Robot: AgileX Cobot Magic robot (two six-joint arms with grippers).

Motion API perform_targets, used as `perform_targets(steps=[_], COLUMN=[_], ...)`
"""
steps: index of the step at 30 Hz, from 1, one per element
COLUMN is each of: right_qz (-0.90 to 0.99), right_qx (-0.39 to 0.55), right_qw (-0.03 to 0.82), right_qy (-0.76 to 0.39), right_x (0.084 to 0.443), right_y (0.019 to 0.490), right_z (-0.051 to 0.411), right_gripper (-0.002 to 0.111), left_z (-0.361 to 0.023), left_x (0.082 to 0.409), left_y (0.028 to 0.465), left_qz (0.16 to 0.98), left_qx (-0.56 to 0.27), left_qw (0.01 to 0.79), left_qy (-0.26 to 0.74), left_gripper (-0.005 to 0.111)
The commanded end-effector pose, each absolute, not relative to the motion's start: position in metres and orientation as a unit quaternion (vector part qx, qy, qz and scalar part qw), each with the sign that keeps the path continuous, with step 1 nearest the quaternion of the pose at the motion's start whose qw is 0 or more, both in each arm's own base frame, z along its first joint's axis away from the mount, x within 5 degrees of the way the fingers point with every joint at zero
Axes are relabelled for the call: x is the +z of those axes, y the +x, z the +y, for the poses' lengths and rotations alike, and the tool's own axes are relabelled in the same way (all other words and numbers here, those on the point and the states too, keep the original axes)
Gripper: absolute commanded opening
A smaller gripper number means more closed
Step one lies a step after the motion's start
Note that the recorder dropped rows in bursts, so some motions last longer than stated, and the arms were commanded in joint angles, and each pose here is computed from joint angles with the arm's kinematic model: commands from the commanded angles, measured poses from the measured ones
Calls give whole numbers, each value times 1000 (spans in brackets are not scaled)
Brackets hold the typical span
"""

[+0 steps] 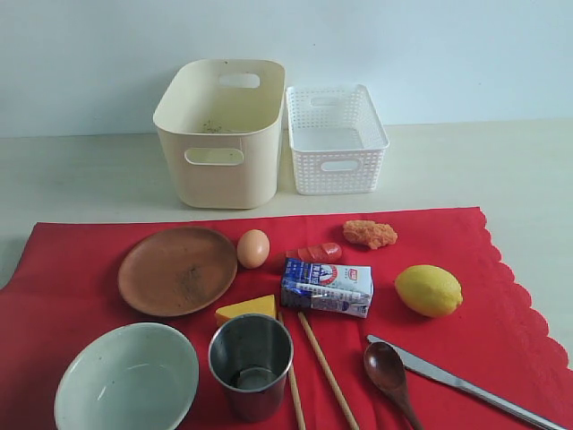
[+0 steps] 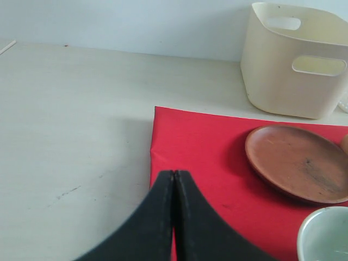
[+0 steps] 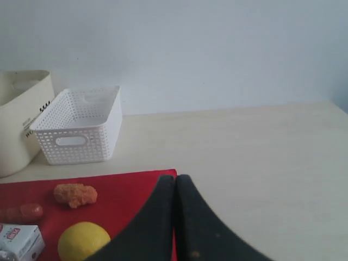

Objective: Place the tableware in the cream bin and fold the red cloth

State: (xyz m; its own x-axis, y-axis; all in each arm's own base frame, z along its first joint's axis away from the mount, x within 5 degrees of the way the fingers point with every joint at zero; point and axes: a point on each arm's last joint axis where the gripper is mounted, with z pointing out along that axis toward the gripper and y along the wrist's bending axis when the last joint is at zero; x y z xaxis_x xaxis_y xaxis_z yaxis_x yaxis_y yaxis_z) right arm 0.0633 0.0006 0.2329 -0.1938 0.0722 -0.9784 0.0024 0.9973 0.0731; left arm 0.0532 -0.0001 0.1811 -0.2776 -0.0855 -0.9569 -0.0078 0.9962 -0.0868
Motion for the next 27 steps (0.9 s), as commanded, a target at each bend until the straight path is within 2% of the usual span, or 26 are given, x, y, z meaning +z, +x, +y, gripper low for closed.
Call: perform_targets(steps=[1, 8, 23, 27], right_qz=[794, 839, 843, 840], right_qx=[24, 21, 20, 21], right_qw=[607, 543, 537, 541], right_qy=[27, 28, 28, 28], right_x=[230, 225, 290, 296], right_y=[72, 92, 156, 161], right_z=[0, 0, 1, 1], right_gripper=[0, 0, 0, 0], left_z=[0, 0, 0, 0], left_x=[181, 181, 181, 181], left_y=[53, 53, 53, 53], left_qz=[795, 795, 795, 795], left_qx=[-32, -32, -32, -32], left_qw=[606, 606, 606, 606], left_qy=[-29, -29, -29, -29], left_gripper=[0, 0, 0, 0])
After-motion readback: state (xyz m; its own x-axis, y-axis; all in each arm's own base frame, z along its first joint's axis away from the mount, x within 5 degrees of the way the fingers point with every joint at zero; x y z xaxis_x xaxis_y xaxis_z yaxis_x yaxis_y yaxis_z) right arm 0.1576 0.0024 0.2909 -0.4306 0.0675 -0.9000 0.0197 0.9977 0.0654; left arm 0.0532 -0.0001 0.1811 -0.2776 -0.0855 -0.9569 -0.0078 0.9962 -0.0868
